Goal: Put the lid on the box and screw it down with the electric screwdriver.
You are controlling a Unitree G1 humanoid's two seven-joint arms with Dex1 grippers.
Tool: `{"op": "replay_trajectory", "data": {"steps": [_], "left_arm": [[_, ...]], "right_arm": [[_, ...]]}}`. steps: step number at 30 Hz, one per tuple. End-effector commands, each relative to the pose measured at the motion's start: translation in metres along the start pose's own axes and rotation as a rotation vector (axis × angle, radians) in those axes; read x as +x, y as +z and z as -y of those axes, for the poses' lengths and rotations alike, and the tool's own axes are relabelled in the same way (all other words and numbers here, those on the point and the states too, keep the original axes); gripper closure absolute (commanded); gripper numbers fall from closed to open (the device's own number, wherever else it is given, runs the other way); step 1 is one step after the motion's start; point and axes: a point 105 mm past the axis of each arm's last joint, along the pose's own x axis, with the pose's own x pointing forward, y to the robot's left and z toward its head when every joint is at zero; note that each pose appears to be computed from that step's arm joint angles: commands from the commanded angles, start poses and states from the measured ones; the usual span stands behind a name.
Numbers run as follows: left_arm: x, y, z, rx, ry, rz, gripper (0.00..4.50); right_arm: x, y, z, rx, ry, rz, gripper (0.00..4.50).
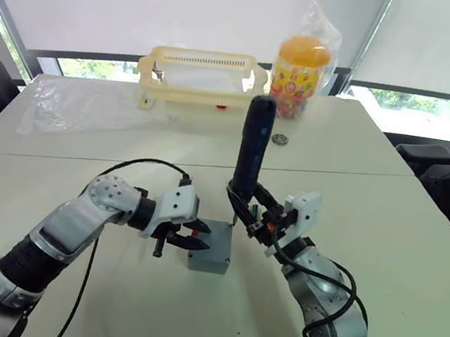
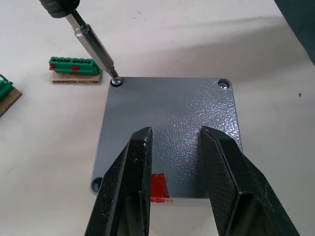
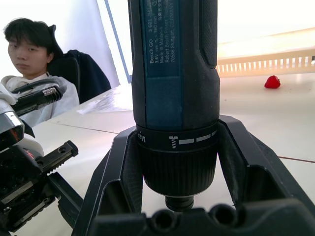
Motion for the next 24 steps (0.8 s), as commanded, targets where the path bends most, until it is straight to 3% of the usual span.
{"op": "replay_trajectory", "data": {"steps": [1, 24], "left_arm": [[0.0046, -0.017, 0.0045, -0.06, -0.012, -0.052, 3.0], [0.007, -0.0194, 0.003, -0.071, -0.014, -0.052, 3.0]], "right_arm": [[0.0034, 0.0352, -0.0059, -0.049, 0.019, 0.137, 2.78], [0.0029, 0.0384, -0.0138, -0.022, 0.028, 0.145, 2.78]]}}
